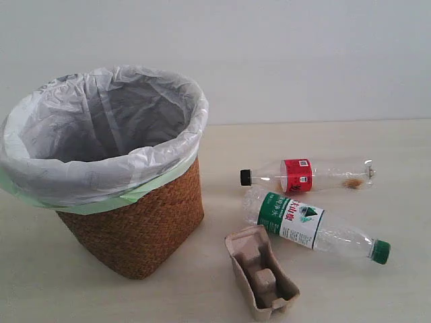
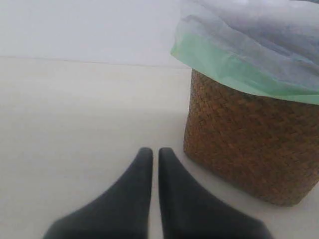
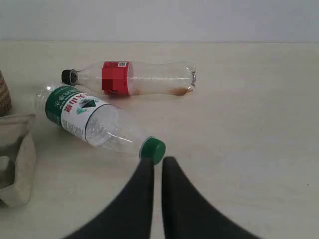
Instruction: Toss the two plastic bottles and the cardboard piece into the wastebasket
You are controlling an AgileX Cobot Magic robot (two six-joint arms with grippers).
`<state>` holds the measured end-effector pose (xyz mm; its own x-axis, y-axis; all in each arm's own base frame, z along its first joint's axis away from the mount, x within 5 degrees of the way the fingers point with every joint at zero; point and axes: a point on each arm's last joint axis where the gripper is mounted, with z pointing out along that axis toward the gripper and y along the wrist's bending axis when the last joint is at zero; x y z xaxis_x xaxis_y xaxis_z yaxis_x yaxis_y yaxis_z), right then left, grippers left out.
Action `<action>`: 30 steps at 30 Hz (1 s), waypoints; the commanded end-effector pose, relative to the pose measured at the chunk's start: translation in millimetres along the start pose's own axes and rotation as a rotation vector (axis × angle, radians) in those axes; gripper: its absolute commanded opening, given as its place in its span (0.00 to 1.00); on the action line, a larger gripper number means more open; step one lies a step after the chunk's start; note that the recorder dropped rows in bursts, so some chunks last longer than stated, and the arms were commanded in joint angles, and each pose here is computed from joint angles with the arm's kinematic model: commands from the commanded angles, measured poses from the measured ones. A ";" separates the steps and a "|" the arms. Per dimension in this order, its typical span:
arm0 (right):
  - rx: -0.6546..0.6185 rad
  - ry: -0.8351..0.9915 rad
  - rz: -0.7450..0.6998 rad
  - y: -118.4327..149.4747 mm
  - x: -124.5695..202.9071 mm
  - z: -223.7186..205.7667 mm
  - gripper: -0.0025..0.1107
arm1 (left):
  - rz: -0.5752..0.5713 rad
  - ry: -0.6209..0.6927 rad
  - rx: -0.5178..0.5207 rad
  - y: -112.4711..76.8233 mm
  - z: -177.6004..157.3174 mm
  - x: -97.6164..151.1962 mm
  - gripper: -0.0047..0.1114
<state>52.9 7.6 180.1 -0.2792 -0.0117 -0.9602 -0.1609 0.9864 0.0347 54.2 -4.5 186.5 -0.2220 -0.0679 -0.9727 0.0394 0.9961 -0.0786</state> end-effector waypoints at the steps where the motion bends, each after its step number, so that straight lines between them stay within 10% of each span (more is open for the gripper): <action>1: 0.007 -0.008 -0.002 -0.4 -0.6 -0.5 0.05 | -0.006 0.000 -0.002 0.2 0.2 1.1 0.07; 9: 0.002 -0.001 0.034 0.1 0.1 -0.5 0.05 | -0.006 0.000 -0.002 0.2 0.2 1.1 0.07; 16: -0.096 0.038 0.833 9.3 -0.2 -0.9 0.05 | -0.006 0.000 -0.002 0.2 0.2 1.1 0.07; 30: -0.126 -0.063 0.847 8.1 -9.4 -1.3 0.05 | -0.006 0.000 -0.002 0.2 0.2 1.1 0.07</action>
<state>52.3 16.6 185.6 -0.3404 0.7255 -0.5981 -0.0004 0.6360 0.7717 54.2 -4.5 186.5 -0.2220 -0.0679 -0.9727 0.0394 0.9961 -0.0786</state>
